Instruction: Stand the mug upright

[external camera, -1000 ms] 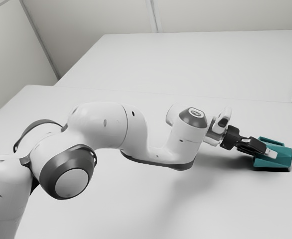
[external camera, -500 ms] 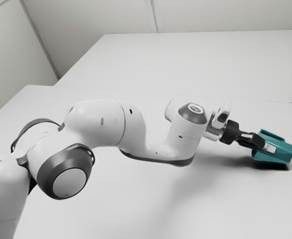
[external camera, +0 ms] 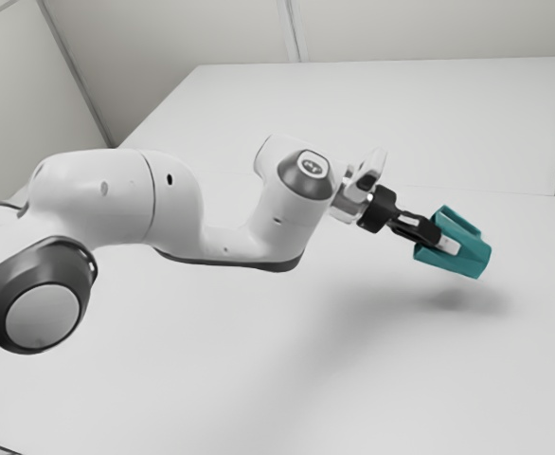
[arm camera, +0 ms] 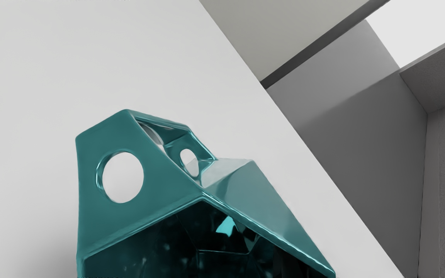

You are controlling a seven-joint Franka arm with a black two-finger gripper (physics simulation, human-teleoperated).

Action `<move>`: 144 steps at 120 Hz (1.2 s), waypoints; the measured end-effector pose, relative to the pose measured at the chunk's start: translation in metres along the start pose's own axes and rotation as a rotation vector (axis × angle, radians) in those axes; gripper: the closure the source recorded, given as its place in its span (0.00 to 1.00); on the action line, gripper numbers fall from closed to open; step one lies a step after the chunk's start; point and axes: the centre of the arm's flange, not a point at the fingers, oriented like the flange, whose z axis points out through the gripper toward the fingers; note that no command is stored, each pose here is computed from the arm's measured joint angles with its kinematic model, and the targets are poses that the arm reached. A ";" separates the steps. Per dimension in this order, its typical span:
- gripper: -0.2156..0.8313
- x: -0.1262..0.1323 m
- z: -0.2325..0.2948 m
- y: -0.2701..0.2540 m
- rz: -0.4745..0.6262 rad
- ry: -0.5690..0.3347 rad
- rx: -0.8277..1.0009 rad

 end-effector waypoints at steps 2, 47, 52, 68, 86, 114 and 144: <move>0.95 0.001 -0.005 0.000 0.008 -0.006 0.011; 0.96 0.017 -0.118 0.004 0.134 -0.228 0.311; 0.96 0.013 -0.128 0.003 0.125 -0.252 0.336; 0.96 -0.002 -0.152 -0.001 0.085 -0.329 0.410; 0.96 -0.020 -0.171 -0.009 0.034 -0.409 0.496; 0.96 -0.051 -0.203 -0.017 -0.064 -0.477 0.600; 0.96 -0.080 -0.231 -0.033 -0.161 -0.518 0.688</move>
